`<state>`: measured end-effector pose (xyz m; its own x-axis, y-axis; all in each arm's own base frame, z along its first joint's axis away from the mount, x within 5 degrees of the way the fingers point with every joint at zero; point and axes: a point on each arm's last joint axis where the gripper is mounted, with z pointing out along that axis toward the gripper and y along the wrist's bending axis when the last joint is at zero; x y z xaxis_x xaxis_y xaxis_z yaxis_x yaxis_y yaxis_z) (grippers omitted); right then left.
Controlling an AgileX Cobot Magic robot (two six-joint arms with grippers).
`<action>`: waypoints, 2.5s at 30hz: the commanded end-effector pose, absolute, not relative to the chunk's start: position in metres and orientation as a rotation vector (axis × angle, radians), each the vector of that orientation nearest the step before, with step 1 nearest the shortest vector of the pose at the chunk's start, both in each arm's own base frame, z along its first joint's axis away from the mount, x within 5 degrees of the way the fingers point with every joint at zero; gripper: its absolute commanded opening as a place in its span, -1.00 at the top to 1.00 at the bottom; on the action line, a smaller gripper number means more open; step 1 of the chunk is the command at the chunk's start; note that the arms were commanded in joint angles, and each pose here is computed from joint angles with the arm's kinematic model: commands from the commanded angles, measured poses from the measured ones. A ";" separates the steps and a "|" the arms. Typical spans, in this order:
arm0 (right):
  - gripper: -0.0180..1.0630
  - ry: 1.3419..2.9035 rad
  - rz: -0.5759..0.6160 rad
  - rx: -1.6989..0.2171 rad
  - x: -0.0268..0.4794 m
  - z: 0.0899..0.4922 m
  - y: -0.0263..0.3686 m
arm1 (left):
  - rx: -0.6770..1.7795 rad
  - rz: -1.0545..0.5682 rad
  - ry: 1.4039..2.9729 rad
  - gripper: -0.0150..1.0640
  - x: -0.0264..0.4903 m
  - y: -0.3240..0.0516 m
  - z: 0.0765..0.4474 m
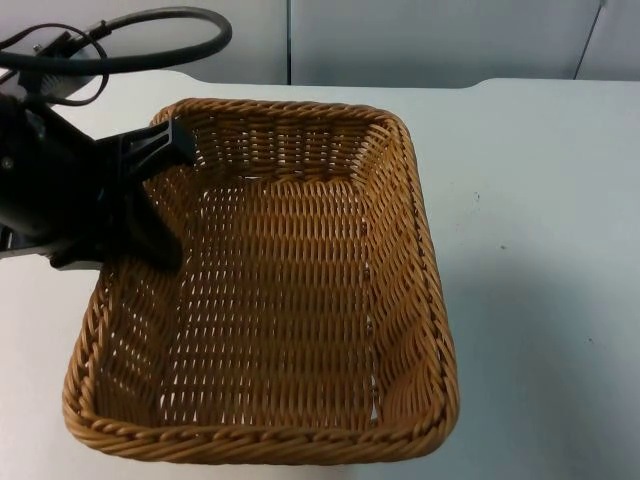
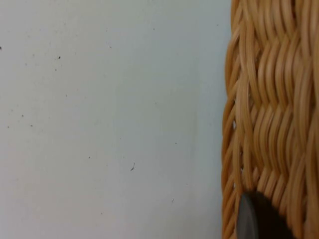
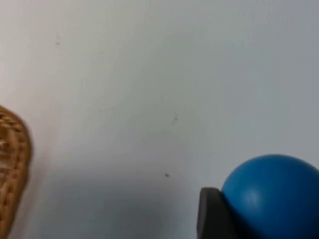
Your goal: Pick up the basket with the left hand and place the ball into the basket with the right hand.
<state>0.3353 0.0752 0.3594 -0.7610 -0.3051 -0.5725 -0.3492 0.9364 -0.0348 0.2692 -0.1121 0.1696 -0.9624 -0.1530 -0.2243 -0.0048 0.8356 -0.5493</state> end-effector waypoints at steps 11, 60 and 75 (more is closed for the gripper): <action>0.97 2.372 0.293 -0.837 0.287 0.371 0.177 | -0.126 -0.853 2.748 0.98 0.267 -0.115 0.174; 0.97 2.641 0.422 -0.981 0.331 0.192 0.278 | -0.124 -0.859 2.747 0.98 0.267 -0.115 0.175; 0.34 2.646 0.412 -0.983 0.334 0.182 0.279 | -0.122 -0.853 2.743 0.98 0.268 -0.115 0.175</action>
